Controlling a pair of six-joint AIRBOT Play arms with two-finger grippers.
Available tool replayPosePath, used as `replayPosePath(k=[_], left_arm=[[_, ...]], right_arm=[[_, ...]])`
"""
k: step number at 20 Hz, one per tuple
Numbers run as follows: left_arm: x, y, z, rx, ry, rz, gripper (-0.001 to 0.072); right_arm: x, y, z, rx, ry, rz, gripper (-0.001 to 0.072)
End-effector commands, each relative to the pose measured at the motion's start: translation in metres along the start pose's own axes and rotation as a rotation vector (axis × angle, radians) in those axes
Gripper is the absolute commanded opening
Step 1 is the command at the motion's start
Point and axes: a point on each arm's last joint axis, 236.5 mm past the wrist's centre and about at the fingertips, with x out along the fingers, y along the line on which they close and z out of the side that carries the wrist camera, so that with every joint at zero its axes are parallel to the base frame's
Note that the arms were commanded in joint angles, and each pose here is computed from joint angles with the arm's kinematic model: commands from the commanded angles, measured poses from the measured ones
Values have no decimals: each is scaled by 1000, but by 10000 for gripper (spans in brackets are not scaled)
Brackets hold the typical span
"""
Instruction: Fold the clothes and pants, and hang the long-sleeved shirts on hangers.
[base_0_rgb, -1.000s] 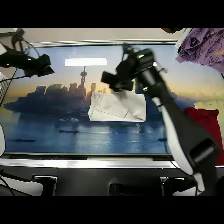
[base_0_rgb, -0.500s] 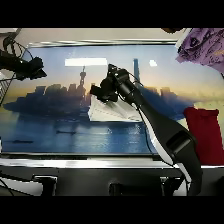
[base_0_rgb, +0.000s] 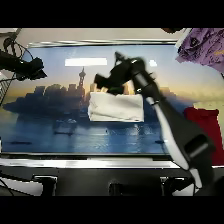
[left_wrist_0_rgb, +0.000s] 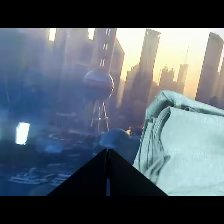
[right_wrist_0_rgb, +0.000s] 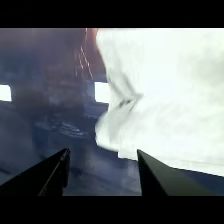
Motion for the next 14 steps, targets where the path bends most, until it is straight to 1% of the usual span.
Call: replayPosePath(k=[1, 3, 5, 7, 9, 11, 14], left_arm=[[0, 1, 0, -1, 1, 1, 24], [0, 1, 0, -1, 1, 1, 24], [0, 1, 0, -1, 0, 1, 24], [0, 1, 0, -1, 0, 1, 24], [0, 0, 0, -1, 0, 1, 24], [0, 0, 0, -1, 0, 1, 24], [0, 0, 0, -1, 0, 1, 24]], right_arm=[[-91, -41, 44, -11, -94, -8, 487], [-139, -96, 67, -11, -131, -73, 488], [-170, -159, 82, 2, -122, -126, 489], [-179, -208, 88, 48, -88, -79, 490], [-164, -241, 83, 105, -25, 26, 490], [-128, -265, 65, 147, 60, 99, 489], [-61, -291, 25, 166, 187, 136, 482]])
